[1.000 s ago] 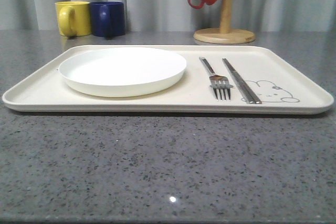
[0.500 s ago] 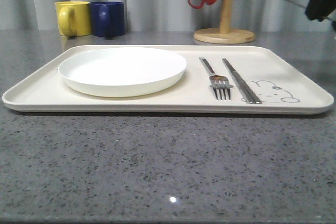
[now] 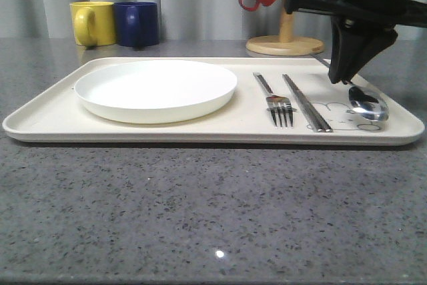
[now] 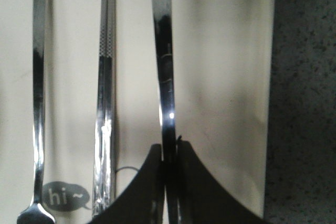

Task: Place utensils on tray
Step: 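Lower the spoon onto the tray beside the chopsticks and release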

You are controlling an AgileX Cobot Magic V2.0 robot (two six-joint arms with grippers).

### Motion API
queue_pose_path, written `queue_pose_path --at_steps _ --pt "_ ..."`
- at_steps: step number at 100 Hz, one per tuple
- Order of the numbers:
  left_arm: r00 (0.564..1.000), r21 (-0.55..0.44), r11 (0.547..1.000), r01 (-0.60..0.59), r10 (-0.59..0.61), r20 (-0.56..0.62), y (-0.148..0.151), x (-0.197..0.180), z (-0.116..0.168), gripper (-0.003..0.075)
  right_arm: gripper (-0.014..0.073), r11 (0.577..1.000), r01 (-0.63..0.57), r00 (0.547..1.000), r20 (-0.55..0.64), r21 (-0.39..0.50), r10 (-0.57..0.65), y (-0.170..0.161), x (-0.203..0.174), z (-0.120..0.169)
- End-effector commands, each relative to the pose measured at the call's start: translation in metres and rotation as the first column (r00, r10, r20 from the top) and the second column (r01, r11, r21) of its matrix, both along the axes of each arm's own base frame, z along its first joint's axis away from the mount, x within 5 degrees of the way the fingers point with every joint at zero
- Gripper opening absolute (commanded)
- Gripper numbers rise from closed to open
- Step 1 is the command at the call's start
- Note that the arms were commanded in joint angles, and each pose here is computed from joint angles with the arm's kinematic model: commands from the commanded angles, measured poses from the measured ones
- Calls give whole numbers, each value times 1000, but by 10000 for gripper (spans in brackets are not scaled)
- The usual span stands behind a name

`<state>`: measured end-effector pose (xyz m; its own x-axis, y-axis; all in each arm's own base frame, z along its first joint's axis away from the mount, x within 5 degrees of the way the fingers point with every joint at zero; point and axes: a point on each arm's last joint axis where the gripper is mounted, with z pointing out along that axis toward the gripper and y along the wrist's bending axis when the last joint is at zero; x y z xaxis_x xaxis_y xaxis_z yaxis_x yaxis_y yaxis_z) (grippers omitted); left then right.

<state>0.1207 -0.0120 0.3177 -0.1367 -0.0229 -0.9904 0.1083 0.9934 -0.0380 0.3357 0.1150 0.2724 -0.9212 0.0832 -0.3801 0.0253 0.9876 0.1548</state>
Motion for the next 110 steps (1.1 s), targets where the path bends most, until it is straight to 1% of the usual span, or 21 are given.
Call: queue_pose_path --at_steps 1,45,55,72,81,95,110 --pt "994 -29 999 -32 35 101 3 0 17 -18 -46 1000 -1 996 94 23 -1 0 2 20" --pt "994 -29 999 -32 35 101 3 0 17 -18 -39 1000 1 997 76 19 -3 1 5 13" --pt "994 -29 999 -32 35 101 3 0 17 -18 13 1000 1 997 77 19 -3 1 5 13" --pt "994 -29 999 -32 35 101 3 0 17 -18 167 1000 1 997 77 19 -3 1 5 13" --pt "994 -29 999 -32 35 101 3 0 17 -18 223 1000 1 997 77 19 -3 1 5 13" --pt "994 -29 999 -32 35 101 3 0 17 -18 261 1000 1 997 77 19 -3 1 5 13" --pt "994 -29 999 -32 35 101 3 0 17 -18 262 1000 0 995 104 28 -3 1 5 18"
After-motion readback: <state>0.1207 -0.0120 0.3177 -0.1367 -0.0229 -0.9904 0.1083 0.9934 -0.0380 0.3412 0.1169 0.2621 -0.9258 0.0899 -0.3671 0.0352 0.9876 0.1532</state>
